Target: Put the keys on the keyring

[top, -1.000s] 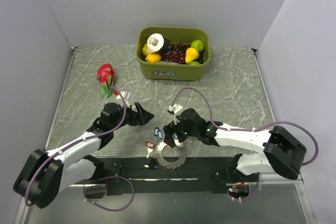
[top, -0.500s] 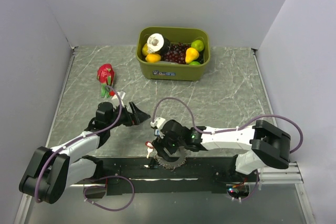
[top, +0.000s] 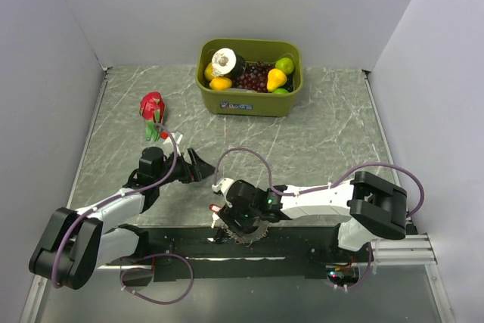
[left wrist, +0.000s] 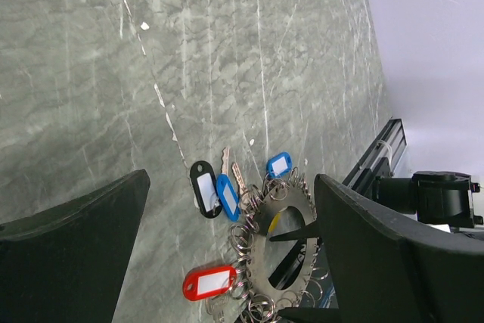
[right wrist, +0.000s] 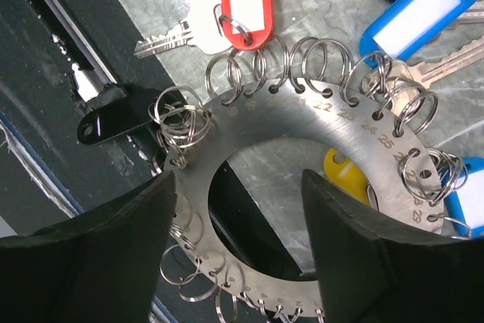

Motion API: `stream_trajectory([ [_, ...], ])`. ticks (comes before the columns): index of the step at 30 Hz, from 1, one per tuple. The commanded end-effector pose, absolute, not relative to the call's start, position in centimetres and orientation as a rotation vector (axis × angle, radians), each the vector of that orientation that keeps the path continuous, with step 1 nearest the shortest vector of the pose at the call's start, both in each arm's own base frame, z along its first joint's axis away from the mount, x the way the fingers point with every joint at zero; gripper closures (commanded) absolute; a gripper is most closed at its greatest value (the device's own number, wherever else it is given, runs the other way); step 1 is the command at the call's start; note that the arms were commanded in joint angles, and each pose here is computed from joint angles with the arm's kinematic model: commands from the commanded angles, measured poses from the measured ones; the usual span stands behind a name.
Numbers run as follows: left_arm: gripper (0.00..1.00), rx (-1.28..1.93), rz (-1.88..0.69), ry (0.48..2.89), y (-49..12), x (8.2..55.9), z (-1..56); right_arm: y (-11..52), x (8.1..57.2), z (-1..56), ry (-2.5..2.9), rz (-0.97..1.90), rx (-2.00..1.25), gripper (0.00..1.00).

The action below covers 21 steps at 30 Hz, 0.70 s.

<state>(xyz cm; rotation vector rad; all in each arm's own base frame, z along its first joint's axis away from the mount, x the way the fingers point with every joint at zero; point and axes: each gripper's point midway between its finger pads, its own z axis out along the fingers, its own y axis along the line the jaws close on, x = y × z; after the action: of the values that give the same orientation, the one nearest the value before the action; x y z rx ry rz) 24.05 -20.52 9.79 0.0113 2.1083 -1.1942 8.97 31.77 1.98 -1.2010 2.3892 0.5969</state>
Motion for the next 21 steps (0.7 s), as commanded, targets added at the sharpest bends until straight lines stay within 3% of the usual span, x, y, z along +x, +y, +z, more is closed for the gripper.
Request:
stream_trajectory([
  [1, 0.04, 0.055, -1.238, 2.04, -21.0, 24.4, 11.5, 32.6, 6.9, 1.9, 2.443, 0.709, -1.233, 0.34],
  [7, 0.04, 0.061, -1.228, 2.032, -20.9, 24.5, 11.6, 32.7, 5.2, 2.5, 2.46, 0.833, -1.242, 0.42],
  [18, 0.03, 0.069, -1.221, 2.022, -20.9, 24.5, 11.8, 33.5, 3.2, 1.0, 2.47, 0.993, -1.299, 0.42],
  [21, 0.04, 0.071, -1.221, 2.017, -20.9, 24.5, 12.0, 34.0, 3.6, 0.8, 2.471, 1.014, -1.279, 0.65],
])
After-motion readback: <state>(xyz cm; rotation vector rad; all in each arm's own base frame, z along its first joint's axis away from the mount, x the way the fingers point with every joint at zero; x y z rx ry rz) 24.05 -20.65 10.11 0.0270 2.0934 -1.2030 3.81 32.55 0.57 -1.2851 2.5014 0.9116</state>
